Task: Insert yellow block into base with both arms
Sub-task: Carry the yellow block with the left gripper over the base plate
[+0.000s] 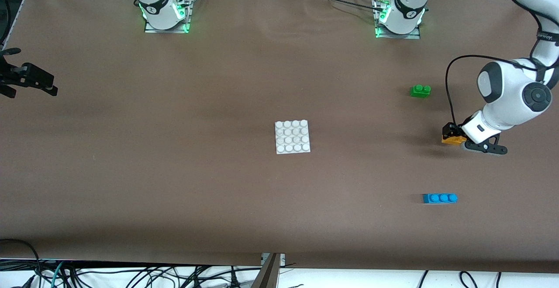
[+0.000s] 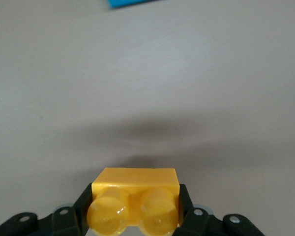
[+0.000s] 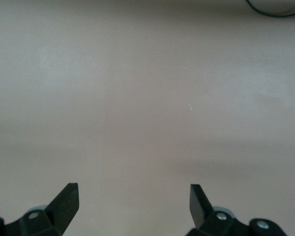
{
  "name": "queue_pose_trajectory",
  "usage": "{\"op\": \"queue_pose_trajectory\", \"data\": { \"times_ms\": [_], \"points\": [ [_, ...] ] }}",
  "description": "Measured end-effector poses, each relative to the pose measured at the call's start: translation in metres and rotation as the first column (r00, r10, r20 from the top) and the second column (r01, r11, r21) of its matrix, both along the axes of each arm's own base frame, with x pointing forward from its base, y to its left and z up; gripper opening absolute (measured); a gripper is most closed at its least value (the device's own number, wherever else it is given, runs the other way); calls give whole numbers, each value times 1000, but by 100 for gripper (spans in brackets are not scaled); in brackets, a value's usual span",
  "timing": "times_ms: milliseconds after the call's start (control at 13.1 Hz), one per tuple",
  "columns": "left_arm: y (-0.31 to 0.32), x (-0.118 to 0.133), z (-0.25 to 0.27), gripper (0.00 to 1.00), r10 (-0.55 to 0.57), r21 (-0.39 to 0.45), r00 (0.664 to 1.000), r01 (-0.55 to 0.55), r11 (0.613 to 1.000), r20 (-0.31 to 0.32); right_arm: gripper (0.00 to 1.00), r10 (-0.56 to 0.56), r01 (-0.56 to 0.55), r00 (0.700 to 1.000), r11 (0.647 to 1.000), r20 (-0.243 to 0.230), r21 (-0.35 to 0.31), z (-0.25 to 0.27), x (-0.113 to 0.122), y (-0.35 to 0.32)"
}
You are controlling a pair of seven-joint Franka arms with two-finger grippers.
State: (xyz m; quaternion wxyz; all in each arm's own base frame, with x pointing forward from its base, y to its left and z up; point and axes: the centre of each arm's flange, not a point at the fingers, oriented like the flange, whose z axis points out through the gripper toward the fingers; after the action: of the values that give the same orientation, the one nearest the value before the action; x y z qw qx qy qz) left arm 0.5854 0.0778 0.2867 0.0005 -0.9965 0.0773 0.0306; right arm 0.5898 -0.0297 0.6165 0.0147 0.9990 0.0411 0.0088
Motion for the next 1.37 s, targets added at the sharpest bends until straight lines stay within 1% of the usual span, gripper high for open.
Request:
{"op": "queue_pose_trajectory", "data": {
  "times_ms": [76,228,381,533,685,838,990,1219,1371],
  "points": [
    [-18,7,21,68,7,-2,1000,-7,1000,-22,100,1,-1,1000,1000,0,0,0,0,0],
    [-62,20,58,68,22,-8,999,-22,1000,-44,100,1,-1,1000,1000,0,0,0,0,1],
    [-123,25,87,68,64,-15,996,-65,998,-56,100,2,-2,1000,1000,-1,-1,0,0,1],
    [-197,20,106,68,103,-17,993,-104,994,-51,100,2,-2,1000,1000,-1,-1,0,0,1],
    [-273,8,112,68,139,-19,989,-140,990,-43,100,2,-2,1000,1000,-2,-1,-1,0,1],
    [-360,-7,106,68,217,-26,975,-219,975,-54,100,2,-2,1000,1000,-2,-1,-1,0,1],
    [-430,-13,89,68,274,-41,958,-278,960,-80,100,2,-2,1000,1000,-3,-1,-1,0,1],
    [-476,-3,49,68,301,-49,949,-306,951,-97,100,3,-3,1000,1000,-3,-1,-1,0,1],
    [-489,8,18,68,312,-80,946,-318,945,-85,100,3,-3,1000,1000,-3,-1,-1,0,1]
  ]
}}
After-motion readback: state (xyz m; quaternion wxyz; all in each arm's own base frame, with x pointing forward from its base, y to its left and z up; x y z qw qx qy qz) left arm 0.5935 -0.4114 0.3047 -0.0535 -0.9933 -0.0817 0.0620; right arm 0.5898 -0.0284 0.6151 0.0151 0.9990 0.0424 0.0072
